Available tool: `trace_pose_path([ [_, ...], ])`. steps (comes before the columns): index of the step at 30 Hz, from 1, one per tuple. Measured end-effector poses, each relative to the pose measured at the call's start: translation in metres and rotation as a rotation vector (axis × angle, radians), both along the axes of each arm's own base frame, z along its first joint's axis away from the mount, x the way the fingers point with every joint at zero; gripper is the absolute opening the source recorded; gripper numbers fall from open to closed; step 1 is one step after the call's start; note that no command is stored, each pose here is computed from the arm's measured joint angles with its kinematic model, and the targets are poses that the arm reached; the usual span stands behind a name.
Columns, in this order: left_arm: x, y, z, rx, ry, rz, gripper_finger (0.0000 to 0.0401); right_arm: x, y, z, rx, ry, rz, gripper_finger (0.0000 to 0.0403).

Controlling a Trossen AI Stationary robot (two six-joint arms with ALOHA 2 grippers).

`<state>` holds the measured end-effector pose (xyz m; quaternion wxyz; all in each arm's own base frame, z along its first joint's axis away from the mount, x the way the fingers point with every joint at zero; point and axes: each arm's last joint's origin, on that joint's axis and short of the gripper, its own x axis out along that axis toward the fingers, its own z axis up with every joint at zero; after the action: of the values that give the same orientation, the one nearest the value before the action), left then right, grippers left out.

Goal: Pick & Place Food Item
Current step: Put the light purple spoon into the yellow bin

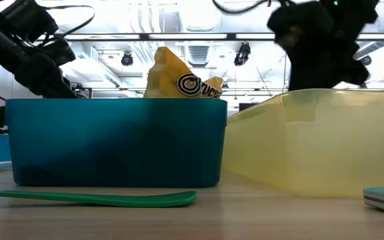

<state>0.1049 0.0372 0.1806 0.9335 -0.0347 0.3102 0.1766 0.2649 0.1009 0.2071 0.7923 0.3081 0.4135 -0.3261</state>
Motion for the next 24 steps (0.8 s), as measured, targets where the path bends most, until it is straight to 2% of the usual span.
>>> trace_pose_path([
  [10,0.0,0.0,0.0,0.0,0.0,0.0,0.0336,-0.006,-0.017,0.047,-0.217,-0.175,0.085,0.0116],
  [17,0.0,0.0,0.0,0.0,0.0,0.0,0.0336,0.004,-0.017,0.064,-0.384,-0.268,0.183,0.0116],
  [24,0.0,0.0,0.0,0.0,0.0,0.0,0.0336,0.027,-0.017,0.065,-0.508,-0.359,0.271,0.0116],
])
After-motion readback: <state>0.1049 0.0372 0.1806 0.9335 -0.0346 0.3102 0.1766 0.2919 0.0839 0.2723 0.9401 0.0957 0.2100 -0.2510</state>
